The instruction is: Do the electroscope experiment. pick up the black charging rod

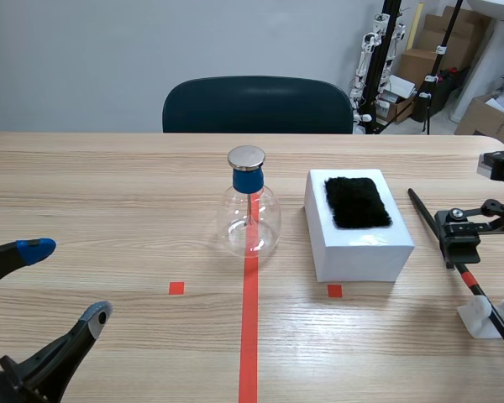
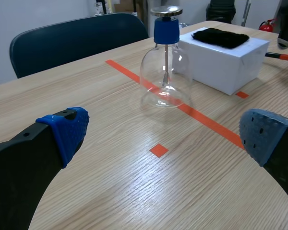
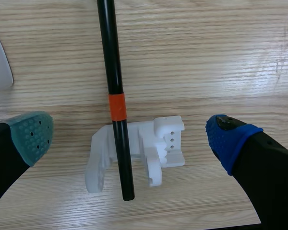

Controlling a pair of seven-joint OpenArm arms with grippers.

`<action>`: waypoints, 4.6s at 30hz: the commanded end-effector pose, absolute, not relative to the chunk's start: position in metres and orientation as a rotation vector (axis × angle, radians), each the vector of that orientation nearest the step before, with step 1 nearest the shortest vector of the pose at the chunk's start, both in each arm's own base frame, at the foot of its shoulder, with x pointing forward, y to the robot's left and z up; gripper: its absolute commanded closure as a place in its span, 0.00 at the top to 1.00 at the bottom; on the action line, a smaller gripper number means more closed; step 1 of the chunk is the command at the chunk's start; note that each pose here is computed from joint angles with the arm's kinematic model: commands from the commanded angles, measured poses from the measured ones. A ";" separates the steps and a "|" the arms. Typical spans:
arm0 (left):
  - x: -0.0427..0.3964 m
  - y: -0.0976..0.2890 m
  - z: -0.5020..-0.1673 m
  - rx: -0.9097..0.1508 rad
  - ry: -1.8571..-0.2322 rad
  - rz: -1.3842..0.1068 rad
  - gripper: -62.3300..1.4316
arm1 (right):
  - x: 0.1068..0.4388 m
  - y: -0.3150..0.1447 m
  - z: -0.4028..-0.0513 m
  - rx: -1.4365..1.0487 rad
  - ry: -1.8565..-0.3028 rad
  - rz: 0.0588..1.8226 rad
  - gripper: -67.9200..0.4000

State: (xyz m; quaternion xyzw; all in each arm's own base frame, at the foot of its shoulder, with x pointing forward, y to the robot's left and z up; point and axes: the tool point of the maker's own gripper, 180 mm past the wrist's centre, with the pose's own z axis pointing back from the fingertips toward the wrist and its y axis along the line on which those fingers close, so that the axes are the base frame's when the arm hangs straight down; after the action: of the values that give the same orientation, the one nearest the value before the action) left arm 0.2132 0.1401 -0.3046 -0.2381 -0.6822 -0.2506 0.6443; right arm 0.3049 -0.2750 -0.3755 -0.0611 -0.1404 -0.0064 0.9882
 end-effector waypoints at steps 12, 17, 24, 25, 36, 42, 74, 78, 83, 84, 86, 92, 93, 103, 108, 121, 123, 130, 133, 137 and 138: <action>0.221 0.146 -0.304 -0.632 -1.624 -0.584 1.00 | 0.329 -0.272 -0.378 -0.162 -0.351 0.046 1.00; 0.220 0.145 -0.305 -0.671 -1.635 -0.589 1.00 | 0.327 -0.269 -0.386 -0.148 -0.344 0.041 1.00; 0.220 0.149 -0.305 -0.709 -1.672 -0.552 1.00 | 0.322 -0.268 -0.399 -0.130 -0.323 0.027 1.00; 0.219 0.149 -0.306 -0.714 -1.675 -0.549 1.00 | 0.321 -0.268 -0.401 -0.126 -0.320 0.024 1.00; 0.218 0.159 -0.307 -0.730 -1.712 -0.499 1.00 | 0.313 -0.262 -0.411 -0.076 -0.291 0.028 1.00; 0.218 0.158 -0.308 -0.728 -1.713 -0.499 1.00 | 0.310 -0.263 -0.412 -0.070 -0.274 0.021 1.00; 0.217 0.159 -0.308 -0.722 -1.714 -0.499 1.00 | 0.311 -0.271 -0.407 -0.023 -0.313 -0.023 0.81; 0.217 0.159 -0.308 -0.722 -1.714 -0.499 1.00 | 0.312 -0.271 -0.407 -0.024 -0.316 -0.022 0.68; 0.217 0.159 -0.308 -0.722 -1.714 -0.499 1.00 | 0.311 -0.271 -0.407 -0.025 -0.312 -0.022 0.52; 0.217 0.159 -0.308 -0.722 -1.714 -0.499 1.00 | 0.311 -0.271 -0.407 -0.025 -0.313 -0.022 0.49; 0.217 0.159 -0.309 -0.722 -1.713 -0.499 1.00 | 0.311 -0.271 -0.407 -0.025 -0.312 -0.022 0.44; 0.217 0.159 -0.308 -0.723 -1.714 -0.499 1.00 | 0.309 -0.271 -0.408 -0.025 -0.297 -0.022 0.36; 0.217 0.159 -0.308 -0.723 -1.714 -0.499 1.00 | 0.309 -0.271 -0.408 -0.025 -0.297 -0.022 0.34; 0.217 0.159 -0.308 -0.723 -1.714 -0.499 1.00 | 0.308 -0.272 -0.408 -0.028 -0.294 -0.021 0.15; 0.217 0.159 -0.308 -0.722 -1.714 -0.498 1.00 | 0.308 -0.272 -0.408 -0.032 -0.293 -0.020 0.01; 0.217 0.159 -0.308 -0.722 -1.714 -0.498 1.00 | 0.308 -0.277 -0.408 -0.058 -0.293 -0.009 0.01; 0.217 0.159 -0.308 -0.722 -1.714 -0.498 1.00 | 0.308 -0.277 -0.408 -0.058 -0.294 -0.009 0.01; 0.217 0.159 -0.308 -0.722 -1.714 -0.498 1.00 | 0.309 -0.275 -0.407 -0.051 -0.300 -0.008 0.01; 0.217 0.159 -0.308 -0.722 -1.714 -0.498 1.00 | 0.312 -0.274 -0.403 -0.053 -0.315 -0.002 0.01; 0.217 0.159 -0.308 -0.722 -1.714 -0.498 1.00 | 0.312 -0.272 -0.400 -0.057 -0.324 0.005 0.01; 0.217 0.159 -0.308 -0.722 -1.714 -0.498 1.00 | 0.311 -0.272 -0.400 -0.057 -0.326 0.008 0.01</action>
State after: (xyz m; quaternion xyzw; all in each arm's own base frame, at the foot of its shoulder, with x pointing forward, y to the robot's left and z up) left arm 0.2137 0.1564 -0.3172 -0.3083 -0.7205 -0.2113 0.5841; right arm 0.3025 -0.2660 -0.4114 -0.0223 -0.1435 0.0041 0.9894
